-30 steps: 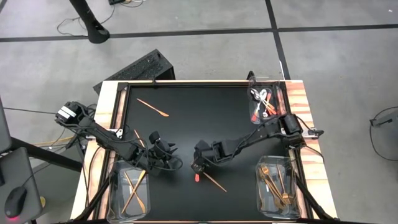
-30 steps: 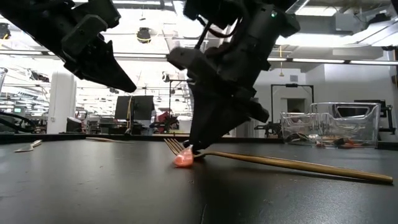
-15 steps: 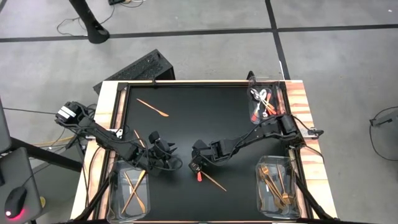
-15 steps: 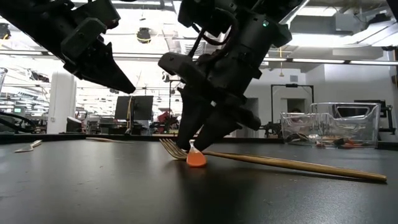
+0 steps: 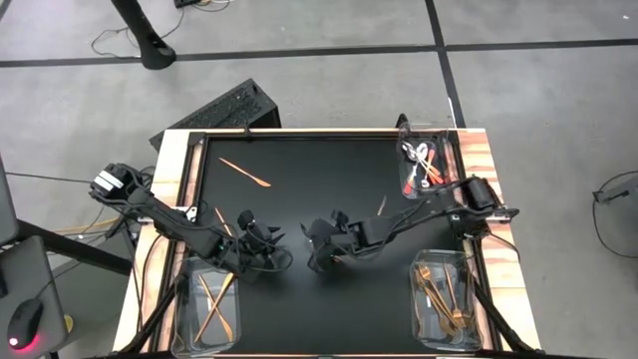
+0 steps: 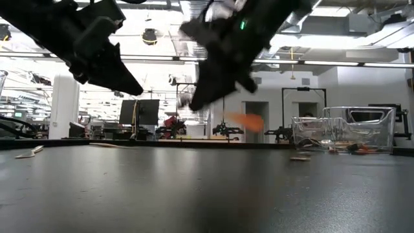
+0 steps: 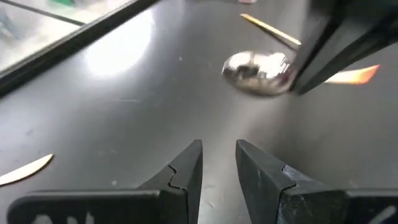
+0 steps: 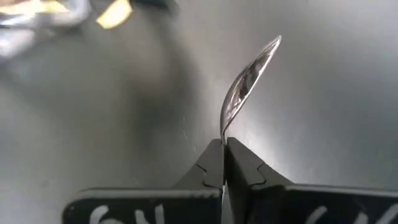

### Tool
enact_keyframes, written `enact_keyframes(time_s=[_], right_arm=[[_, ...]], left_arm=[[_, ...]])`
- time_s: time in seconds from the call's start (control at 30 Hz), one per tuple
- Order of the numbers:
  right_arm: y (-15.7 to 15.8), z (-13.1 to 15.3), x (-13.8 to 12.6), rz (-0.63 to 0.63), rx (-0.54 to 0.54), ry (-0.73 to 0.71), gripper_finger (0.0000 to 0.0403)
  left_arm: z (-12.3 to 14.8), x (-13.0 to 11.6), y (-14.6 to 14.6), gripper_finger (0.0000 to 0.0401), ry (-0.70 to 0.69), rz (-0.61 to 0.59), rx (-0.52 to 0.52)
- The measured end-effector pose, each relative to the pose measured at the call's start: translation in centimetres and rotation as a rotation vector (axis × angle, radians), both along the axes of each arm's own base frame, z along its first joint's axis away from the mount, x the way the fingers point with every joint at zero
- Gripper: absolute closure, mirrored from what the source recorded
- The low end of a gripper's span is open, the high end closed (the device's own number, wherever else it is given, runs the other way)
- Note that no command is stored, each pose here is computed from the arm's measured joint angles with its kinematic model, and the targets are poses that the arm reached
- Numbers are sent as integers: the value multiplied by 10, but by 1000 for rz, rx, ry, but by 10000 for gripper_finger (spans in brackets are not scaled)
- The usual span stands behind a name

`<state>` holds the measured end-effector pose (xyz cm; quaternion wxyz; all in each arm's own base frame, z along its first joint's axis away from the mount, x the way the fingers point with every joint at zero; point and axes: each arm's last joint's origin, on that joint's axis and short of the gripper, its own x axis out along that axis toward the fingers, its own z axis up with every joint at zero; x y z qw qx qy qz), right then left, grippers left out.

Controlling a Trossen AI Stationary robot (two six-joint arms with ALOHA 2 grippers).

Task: Sort silverware by color (type)
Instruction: Put the orange spoon into the top right transparent bin

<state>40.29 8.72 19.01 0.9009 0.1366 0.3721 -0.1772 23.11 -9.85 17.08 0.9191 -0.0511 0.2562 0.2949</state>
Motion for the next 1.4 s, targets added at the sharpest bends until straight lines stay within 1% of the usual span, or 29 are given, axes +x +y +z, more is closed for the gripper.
enact_keyframes(time_s=[0.13,0.2,0.33,0.4,0.5,0.6,0.7,0.83,0.9,0.97,1.1,1.27,1.33,1.4], right_arm=[[5,32,-10,62,-117,-68,391],[7,48,-15,69,-169,-104,392],[7,64,-22,86,-256,-129,392],[7,64,-22,120,-288,-115,392],[8,58,-21,198,-318,-75,393],[10,49,-21,271,-305,-103,393],[10,35,-28,342,-300,-56,393],[11,28,-34,450,-254,-39,394],[13,24,-36,482,-245,-14,394],[17,24,-37,501,-251,-19,394],[23,26,-38,541,-277,-30,394],[26,26,-39,560,-289,-29,394],[26,25,-39,556,-281,-28,394],[27,25,-39,562,-277,-28,394]], left_arm=[[-6,5,-1,314,-36,47,50],[-9,8,-2,314,-52,60,61],[-9,15,-6,314,-92,37,75],[-5,19,-8,311,-115,15,88],[1,24,-11,303,-138,-32,135],[8,30,-11,293,-167,-74,160],[9,34,-8,280,-145,-160,137],[8,38,-5,262,-96,-298,110],[7,40,-4,259,-75,-378,96],[8,42,-3,258,-73,-439,89],[10,45,1,257,-82,-470,90],[10,47,3,264,-88,-499,85],[11,48,2,281,-92,-526,87],[12,48,1,310,-103,-559,86]])
